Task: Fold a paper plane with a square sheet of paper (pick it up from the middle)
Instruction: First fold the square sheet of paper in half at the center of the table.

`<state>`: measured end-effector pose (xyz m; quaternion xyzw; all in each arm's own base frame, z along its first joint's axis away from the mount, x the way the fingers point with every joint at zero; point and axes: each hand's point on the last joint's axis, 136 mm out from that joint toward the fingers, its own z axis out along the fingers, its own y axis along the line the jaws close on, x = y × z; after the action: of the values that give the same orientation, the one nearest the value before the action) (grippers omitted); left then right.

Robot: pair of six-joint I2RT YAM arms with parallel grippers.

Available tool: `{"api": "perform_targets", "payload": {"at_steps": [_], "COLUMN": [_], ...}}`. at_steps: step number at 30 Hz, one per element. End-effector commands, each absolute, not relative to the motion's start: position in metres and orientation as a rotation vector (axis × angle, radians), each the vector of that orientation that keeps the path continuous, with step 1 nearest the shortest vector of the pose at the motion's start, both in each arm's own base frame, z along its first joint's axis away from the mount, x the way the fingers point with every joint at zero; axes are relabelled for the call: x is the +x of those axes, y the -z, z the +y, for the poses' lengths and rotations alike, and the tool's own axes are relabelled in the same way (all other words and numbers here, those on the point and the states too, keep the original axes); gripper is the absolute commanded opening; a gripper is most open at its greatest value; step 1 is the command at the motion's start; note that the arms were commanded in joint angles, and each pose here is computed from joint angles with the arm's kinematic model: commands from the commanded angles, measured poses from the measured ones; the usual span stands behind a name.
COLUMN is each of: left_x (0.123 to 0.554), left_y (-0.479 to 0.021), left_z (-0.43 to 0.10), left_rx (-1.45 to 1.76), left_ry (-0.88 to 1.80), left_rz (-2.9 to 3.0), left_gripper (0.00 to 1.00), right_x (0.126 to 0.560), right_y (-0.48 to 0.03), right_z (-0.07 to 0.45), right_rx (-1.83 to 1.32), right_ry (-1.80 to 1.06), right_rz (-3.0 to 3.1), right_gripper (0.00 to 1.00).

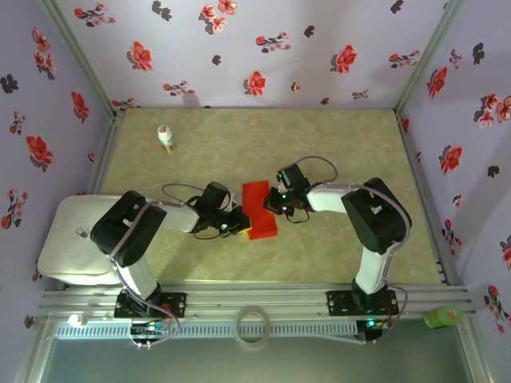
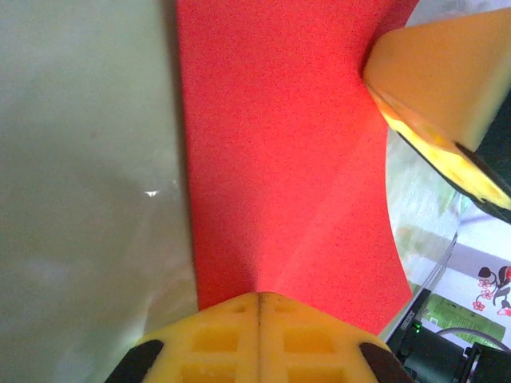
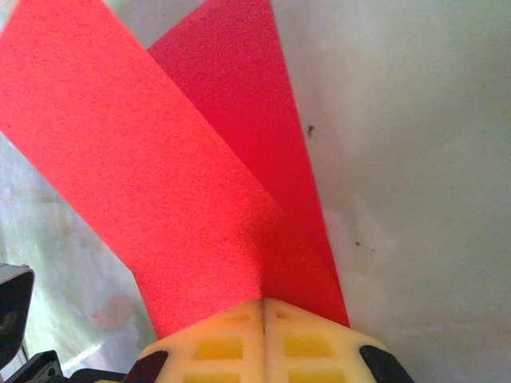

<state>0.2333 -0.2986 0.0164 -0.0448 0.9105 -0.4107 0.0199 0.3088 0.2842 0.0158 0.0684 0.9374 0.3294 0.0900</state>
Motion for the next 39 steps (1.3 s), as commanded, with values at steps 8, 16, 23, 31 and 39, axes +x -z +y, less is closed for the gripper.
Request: {"api": "perform_targets", "payload": {"at_steps": [8, 16, 23, 31, 39], "left_x": [0.230, 0.219, 0.193, 0.179, 0.166], "left_y": [-0.047, -0.025, 0.000, -0.002, -0.004], "left_z": [-0.309, -0.313, -0.294, -0.283, -0.280], "left_rx": [-0.092, -0.126, -0.077, 0.015, 0.139], "left_ry": [1.322, 1.336, 1.168, 1.102, 1.084], "left_rz": [2.800, 2.894, 3.064, 3.098, 3.111], "left_gripper": [0.00, 0.00, 0.00, 0.00, 0.00], "right_x": [0.272, 0.270, 0.268, 0.268, 0.269], "right_y": [0.033, 0.036, 0.039, 0.041, 0.040], "right_z": [0.241, 0.242, 0.239, 0.239, 0.241], "right_rx": [0.323, 0.322, 0.321, 0.325, 0.322], "right_ry": [-0.678, -0.684, -0.658, -0.655, -0.666], "right_rz": [2.989, 2.994, 3.004, 3.006, 3.007], "right_gripper": [0.00, 0.00, 0.00, 0.00, 0.00]}}
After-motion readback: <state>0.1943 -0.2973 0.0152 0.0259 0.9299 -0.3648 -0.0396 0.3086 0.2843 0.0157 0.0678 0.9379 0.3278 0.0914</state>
